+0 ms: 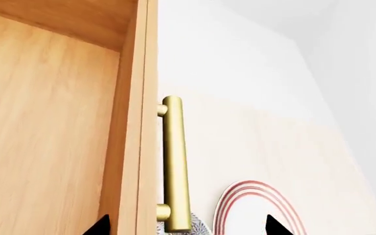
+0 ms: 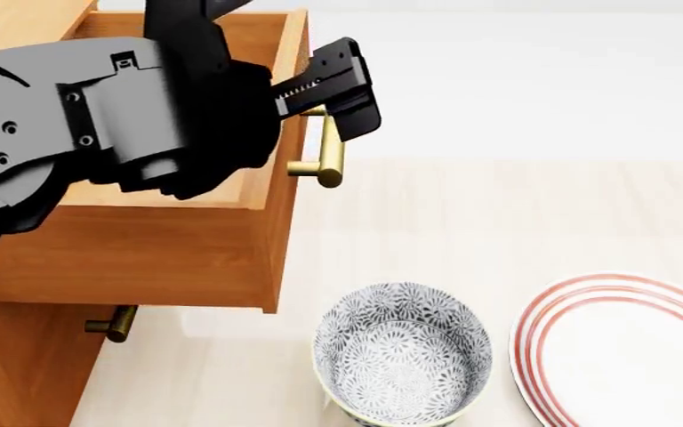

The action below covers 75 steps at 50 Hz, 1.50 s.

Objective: Open the top drawer of the cabinet.

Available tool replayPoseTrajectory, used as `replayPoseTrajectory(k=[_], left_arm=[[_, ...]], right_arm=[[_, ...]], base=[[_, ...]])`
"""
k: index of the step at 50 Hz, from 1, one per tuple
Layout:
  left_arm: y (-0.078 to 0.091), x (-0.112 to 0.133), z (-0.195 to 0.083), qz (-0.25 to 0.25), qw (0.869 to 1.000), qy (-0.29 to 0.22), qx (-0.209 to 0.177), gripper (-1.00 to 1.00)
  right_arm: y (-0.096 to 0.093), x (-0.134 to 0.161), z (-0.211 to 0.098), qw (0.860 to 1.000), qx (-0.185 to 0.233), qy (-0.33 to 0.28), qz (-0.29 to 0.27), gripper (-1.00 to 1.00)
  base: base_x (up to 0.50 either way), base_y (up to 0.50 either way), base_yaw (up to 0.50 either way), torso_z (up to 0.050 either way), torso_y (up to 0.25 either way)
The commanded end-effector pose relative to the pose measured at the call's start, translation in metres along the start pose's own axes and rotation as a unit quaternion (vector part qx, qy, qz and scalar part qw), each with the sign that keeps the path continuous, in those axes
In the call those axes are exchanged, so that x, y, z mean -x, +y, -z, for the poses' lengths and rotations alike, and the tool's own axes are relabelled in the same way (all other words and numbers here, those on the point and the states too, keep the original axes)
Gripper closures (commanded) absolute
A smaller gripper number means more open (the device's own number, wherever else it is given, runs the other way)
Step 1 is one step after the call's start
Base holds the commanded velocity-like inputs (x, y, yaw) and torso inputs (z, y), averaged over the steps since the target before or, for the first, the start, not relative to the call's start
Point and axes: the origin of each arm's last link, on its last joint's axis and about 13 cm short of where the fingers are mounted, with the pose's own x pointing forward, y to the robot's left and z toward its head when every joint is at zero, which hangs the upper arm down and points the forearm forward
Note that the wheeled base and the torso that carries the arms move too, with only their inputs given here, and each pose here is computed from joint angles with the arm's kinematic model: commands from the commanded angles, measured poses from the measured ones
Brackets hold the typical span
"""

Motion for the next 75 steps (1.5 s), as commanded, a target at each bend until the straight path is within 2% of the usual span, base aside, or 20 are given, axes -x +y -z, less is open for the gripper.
replayPoseTrajectory(k=[1, 2, 7, 18, 27, 31, 36, 41, 43, 47, 51, 52, 54, 57, 66, 69, 72, 75], left_arm=[[-0.029, 0.022, -0.001, 0.092, 0.995, -0.034, 0.007, -1.00], [-0.027, 0.022, -0.002, 0.078, 0.995, -0.067, -0.014, -1.00], [-0.021, 0.026, -0.003, 0.066, 0.991, -0.108, -0.028, -1.00], [-0.021, 0.031, -0.003, 0.067, 0.990, -0.121, -0.037, -1.00], [-0.021, 0.049, 0.015, 0.084, 0.981, -0.149, -0.086, -1.00], [-0.020, 0.058, 0.024, 0.091, 0.973, -0.179, -0.116, -1.00], [-0.018, 0.070, 0.038, 0.099, 0.957, -0.222, -0.160, -1.00], [-0.016, 0.083, 0.046, 0.111, 0.945, -0.251, -0.177, -1.00], [-0.014, 0.088, 0.051, 0.103, 0.930, -0.289, -0.202, -1.00], [-0.012, 0.094, 0.060, 0.105, 0.928, -0.292, -0.208, -1.00], [-0.009, 0.100, 0.072, 0.108, 0.915, -0.313, -0.230, -1.00], [-0.007, 0.103, 0.077, 0.107, 0.904, -0.332, -0.245, -1.00], [-0.006, 0.106, 0.080, 0.110, 0.902, -0.337, -0.247, -1.00], [-0.005, 0.112, 0.085, 0.109, 0.887, -0.364, -0.263, -1.00], [0.005, 0.118, 0.114, 0.138, 0.873, -0.364, -0.292, -1.00], [0.009, 0.119, 0.120, 0.129, 0.838, -0.418, -0.326, -1.00], [0.012, 0.121, 0.124, 0.132, 0.830, -0.427, -0.335, -1.00], [0.015, 0.123, 0.131, 0.138, 0.810, -0.447, -0.354, -1.00]], right_arm=[[0.002, -0.002, 0.000, 1.000, -0.004, -0.002, -0.006, -1.00], [0.002, -0.001, -0.001, 1.000, -0.003, -0.003, -0.007, -1.00], [0.002, -0.001, 0.000, 1.000, -0.003, -0.001, -0.006, -1.00], [0.002, -0.003, -0.001, 1.000, -0.006, 0.000, -0.003, -1.00], [0.001, -0.004, -0.002, 1.000, -0.009, 0.001, 0.000, -1.00], [0.001, -0.003, -0.002, 1.000, -0.008, 0.002, -0.001, -1.00], [0.002, -0.003, -0.001, 1.000, -0.008, 0.003, -0.002, -1.00], [0.002, -0.003, -0.001, 1.000, -0.008, 0.004, -0.002, -1.00], [0.002, -0.003, 0.000, 1.000, -0.007, 0.004, -0.003, -1.00], [0.002, -0.002, 0.000, 1.000, -0.006, 0.004, -0.004, -1.00], [0.002, -0.002, 0.000, 1.000, -0.005, 0.004, -0.004, -1.00], [0.002, -0.002, 0.000, 1.000, -0.005, 0.004, -0.004, -1.00], [0.002, -0.002, 0.000, 1.000, -0.005, 0.005, -0.005, -1.00], [0.002, -0.002, 0.001, 1.000, -0.005, 0.004, -0.005, -1.00], [0.003, -0.002, 0.000, 1.000, -0.004, 0.005, -0.006, -1.00], [0.003, -0.001, 0.000, 1.000, -0.004, 0.005, -0.006, -1.00], [0.003, -0.002, 0.000, 1.000, -0.003, 0.005, -0.006, -1.00], [0.003, -0.001, 0.000, 1.000, -0.003, 0.005, -0.006, -1.00]], base=[[0.00, 0.00, 0.00, 0.000, 0.010], [0.00, 0.00, 0.00, 0.000, 0.000], [0.00, 0.00, 0.00, 0.000, 0.000], [0.00, 0.00, 0.00, 0.000, 0.000], [0.00, 0.00, 0.00, 0.000, 0.000], [0.00, 0.00, 0.00, 0.000, 0.000], [0.00, 0.00, 0.00, 0.000, 0.000], [0.00, 0.00, 0.00, 0.000, 0.000], [0.00, 0.00, 0.00, 0.000, 0.000], [0.00, 0.00, 0.00, 0.000, 0.000], [0.00, 0.00, 0.00, 0.000, 0.000], [0.00, 0.00, 0.00, 0.000, 0.000], [0.00, 0.00, 0.00, 0.000, 0.000], [0.00, 0.00, 0.00, 0.000, 0.000], [0.00, 0.00, 0.00, 0.000, 0.000], [0.00, 0.00, 0.00, 0.000, 0.000], [0.00, 0.00, 0.00, 0.000, 0.000], [0.00, 0.00, 0.00, 0.000, 0.000]])
